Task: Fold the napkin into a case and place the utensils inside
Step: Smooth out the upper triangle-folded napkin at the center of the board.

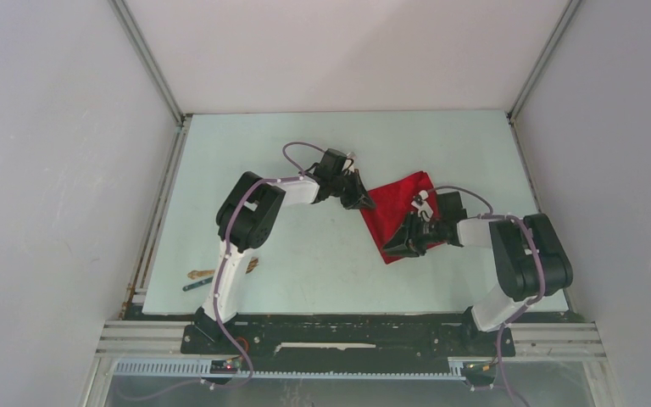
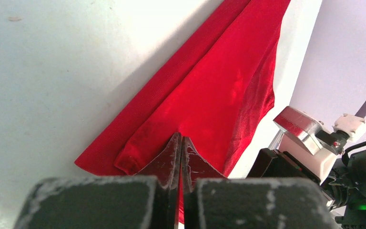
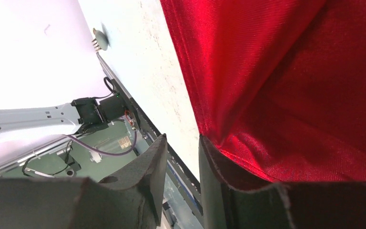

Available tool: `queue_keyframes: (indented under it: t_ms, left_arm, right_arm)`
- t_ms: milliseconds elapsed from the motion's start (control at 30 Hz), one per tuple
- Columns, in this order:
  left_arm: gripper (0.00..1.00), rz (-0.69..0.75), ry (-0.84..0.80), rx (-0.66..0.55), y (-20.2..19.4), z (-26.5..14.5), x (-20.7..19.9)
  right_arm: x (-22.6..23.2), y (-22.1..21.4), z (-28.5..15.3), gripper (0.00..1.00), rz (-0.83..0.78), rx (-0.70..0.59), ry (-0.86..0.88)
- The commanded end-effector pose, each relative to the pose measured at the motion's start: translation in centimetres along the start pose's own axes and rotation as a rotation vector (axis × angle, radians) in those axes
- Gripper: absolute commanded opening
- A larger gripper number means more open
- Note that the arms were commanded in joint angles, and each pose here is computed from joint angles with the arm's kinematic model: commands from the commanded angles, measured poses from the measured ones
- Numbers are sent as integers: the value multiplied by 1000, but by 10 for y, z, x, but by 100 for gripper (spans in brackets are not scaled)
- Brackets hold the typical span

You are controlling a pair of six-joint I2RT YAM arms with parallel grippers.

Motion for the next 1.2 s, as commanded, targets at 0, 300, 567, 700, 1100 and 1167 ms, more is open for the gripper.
queue_keyframes:
  t_ms: [0, 300, 567, 700, 1100, 1167]
  left_arm:
    - [0, -20, 29, -5, 1, 4, 15]
    - [0, -19, 26, -10, 3, 1, 14]
    - [0, -24, 19, -2, 2, 3, 14]
    - [0, -23, 17, 0, 2, 3, 14]
    - [0, -38, 6, 6, 1, 6, 16]
    - [0, -39, 4, 9, 1, 5, 16]
  right_arm:
    - [-3, -4, 0, 38, -24, 15, -30]
    - [5, 18, -5, 39, -11, -43, 35]
    - [29, 81, -26, 61, -82, -202, 72]
    - [21, 83, -15, 61, -49, -178, 84]
    - [-13, 68, 2, 61, 46, -138, 103]
    - [-19, 76, -4, 61, 70, -172, 112]
Point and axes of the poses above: each gripper's point midway between its finger pads, its own z axis out along the fingers, its own x axis along the line the jaws close on, y = z × x, the point moved 4 cm from there along -z, back along the fingers, and after that the axes turned 6 degrees about -z, right-handed, at the moved point
